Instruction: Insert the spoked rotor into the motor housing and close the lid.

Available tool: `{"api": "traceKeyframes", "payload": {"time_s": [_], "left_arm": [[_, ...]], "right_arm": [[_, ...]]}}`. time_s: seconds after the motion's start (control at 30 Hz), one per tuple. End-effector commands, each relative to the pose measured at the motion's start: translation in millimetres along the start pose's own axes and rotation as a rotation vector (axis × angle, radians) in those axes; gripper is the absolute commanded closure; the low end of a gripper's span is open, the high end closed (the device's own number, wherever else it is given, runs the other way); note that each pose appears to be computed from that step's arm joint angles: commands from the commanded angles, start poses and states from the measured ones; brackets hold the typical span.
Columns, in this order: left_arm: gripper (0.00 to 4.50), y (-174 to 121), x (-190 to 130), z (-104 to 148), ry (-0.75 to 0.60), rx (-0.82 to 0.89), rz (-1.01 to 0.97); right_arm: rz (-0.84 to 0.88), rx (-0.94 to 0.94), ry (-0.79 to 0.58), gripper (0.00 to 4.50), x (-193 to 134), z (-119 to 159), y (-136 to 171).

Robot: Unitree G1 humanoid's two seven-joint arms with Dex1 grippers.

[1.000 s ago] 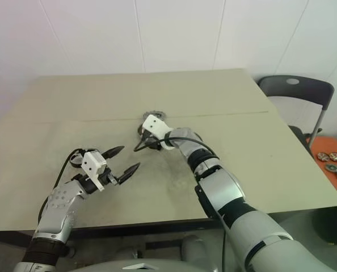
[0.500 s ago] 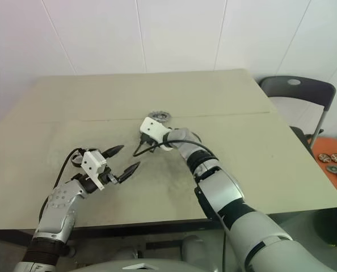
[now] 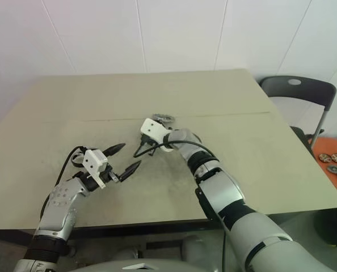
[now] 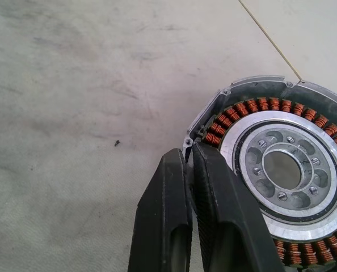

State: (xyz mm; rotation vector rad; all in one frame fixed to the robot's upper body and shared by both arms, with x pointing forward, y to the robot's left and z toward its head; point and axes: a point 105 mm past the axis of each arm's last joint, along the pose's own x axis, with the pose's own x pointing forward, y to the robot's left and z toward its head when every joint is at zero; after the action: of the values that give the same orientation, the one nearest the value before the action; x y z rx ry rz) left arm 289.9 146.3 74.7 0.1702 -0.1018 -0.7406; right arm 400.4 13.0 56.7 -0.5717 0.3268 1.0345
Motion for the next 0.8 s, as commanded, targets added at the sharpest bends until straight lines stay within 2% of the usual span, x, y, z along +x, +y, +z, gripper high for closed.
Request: {"api": "traceKeyframes", "payload": {"time_s": [0.03,0.37,0.5,0.7,0.8], "left_arm": [[0.00,5,0,11,-0.029,0.040,0.002],[0.00,7,-10,9,-0.002,0.024,-0.020],[0.00,8,-12,7,0.009,0.027,-0.018],[0.00,7,-14,5,0.024,0.027,-0.029],[0.00,7,-15,4,0.031,0.028,-0.033]], "right_arm": [[0.053,0.076,-0.004,4.49,-4,-5,2],[0.179,0.110,-0.112,4.49,-20,14,5],[0.354,0.072,-0.187,4.49,-36,20,32],[0.495,0.077,-0.191,4.49,-66,8,58],[0.563,0.163,-0.232,4.49,-80,11,69]]}}
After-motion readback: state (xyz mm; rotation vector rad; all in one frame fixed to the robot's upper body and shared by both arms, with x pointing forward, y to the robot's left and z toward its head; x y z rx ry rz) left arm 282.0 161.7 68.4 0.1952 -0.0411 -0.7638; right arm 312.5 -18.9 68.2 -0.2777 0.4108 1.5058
